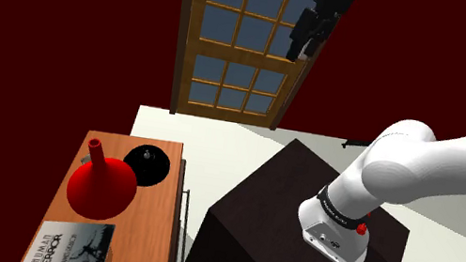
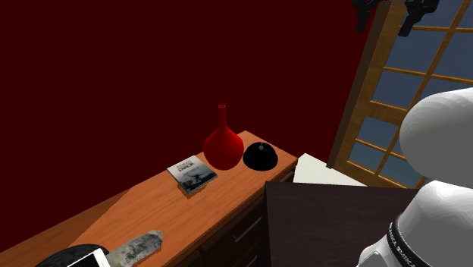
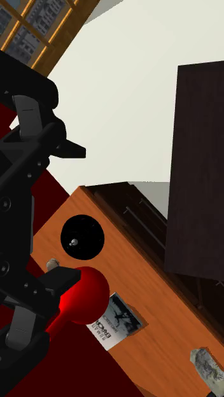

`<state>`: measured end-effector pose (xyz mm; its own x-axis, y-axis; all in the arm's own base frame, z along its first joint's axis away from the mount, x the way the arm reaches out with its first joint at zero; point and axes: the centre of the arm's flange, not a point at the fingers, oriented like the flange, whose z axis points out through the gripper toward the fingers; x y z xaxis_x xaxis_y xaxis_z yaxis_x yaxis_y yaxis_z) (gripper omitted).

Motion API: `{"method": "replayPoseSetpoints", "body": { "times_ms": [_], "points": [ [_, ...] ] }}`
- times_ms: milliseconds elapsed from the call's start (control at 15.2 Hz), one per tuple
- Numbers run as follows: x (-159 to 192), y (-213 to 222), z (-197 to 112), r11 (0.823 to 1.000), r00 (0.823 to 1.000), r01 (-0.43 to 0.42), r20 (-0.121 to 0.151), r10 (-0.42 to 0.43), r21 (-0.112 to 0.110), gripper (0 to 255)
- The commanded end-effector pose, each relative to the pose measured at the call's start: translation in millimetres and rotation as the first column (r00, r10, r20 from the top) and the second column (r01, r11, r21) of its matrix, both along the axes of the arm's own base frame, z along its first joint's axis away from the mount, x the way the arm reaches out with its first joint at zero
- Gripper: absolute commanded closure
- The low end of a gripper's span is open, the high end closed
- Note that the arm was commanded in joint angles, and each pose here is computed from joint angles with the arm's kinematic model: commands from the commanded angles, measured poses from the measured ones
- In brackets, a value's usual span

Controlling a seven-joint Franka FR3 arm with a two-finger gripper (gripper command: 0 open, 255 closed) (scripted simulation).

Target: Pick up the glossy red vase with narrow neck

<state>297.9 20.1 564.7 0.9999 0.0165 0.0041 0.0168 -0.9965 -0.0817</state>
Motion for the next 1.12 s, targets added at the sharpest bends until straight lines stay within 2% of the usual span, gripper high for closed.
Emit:
{"method": "replayPoseSetpoints", "body": {
  "times_ms": [0, 1056],
  "points": [
    [0, 0, 0, 1.0, 1.0, 0.0, 0.0, 0.0, 0.0, 0],
    [95, 156, -108, 0.995, 0.995, -0.098, 0.03, 0.099, -0.032, 0]
  ]
}}
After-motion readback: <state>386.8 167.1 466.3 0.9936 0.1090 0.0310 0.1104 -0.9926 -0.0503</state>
